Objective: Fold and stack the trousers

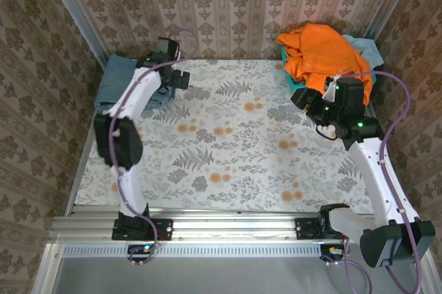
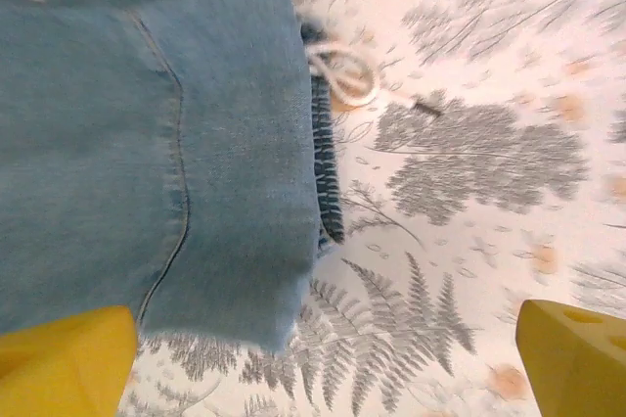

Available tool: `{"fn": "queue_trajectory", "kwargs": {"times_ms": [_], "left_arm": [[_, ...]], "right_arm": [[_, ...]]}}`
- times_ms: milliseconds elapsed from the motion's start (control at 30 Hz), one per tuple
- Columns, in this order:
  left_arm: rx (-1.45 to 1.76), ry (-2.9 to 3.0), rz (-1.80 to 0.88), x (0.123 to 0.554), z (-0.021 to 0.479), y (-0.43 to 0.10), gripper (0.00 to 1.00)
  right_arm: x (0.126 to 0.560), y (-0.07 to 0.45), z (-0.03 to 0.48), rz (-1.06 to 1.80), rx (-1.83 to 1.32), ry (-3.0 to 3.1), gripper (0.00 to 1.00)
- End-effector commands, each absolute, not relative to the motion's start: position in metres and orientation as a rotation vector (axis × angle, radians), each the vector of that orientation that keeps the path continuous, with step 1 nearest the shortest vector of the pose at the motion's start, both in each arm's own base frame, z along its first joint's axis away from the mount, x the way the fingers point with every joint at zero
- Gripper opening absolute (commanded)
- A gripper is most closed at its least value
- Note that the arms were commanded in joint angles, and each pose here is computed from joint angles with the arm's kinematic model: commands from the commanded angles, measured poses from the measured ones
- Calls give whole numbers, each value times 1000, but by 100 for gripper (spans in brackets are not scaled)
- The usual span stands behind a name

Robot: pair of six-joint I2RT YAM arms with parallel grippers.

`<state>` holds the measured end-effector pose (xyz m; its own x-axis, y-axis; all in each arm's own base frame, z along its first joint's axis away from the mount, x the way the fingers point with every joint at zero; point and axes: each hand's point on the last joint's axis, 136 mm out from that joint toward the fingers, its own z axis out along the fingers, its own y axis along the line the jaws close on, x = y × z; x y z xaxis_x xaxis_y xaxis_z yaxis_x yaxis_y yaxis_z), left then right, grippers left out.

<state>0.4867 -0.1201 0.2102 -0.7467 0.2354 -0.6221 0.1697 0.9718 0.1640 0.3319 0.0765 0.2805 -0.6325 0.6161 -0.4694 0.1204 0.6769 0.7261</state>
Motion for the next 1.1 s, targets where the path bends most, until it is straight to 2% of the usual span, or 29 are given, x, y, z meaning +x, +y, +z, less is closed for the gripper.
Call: {"fn": "queue_trajectory", "kwargs": {"times_ms": [0,133,233,267,300,367,500,567,700,867,967,1067], "left_arm": [[235,2216,-18,441,261,-149,100],[143,2003,-161,367,287,-145,100],[8,1947,-159,329,286,-111,100],[-3,1932,-139,321,283,-103,100],[-14,1911,-105,315,279,-94,100],[-91,1846,-4,309,270,-70,100],[-18,1761,151,313,248,-59,100],[-137,1777,312,313,230,-31,100],[-13,1674,296,321,207,-26,100],[-51,1659,217,335,171,-2,100],[60,1691,221,352,160,-11,100],[42,1702,199,361,149,0,100]], "right_arm": [[328,72,289,845,601,2079,63],[311,76,284,759,490,2088,63],[301,66,277,605,431,2110,64],[300,63,274,556,420,2108,70],[301,60,269,523,432,2095,99],[310,38,256,363,500,2016,100],[330,16,250,54,270,1878,100],[336,8,238,-57,184,1815,100],[344,17,198,-80,-23,1763,100],[354,2,165,-83,38,1737,100],[364,9,151,-37,1,1773,100],[373,14,136,-19,-33,1808,100]]}}
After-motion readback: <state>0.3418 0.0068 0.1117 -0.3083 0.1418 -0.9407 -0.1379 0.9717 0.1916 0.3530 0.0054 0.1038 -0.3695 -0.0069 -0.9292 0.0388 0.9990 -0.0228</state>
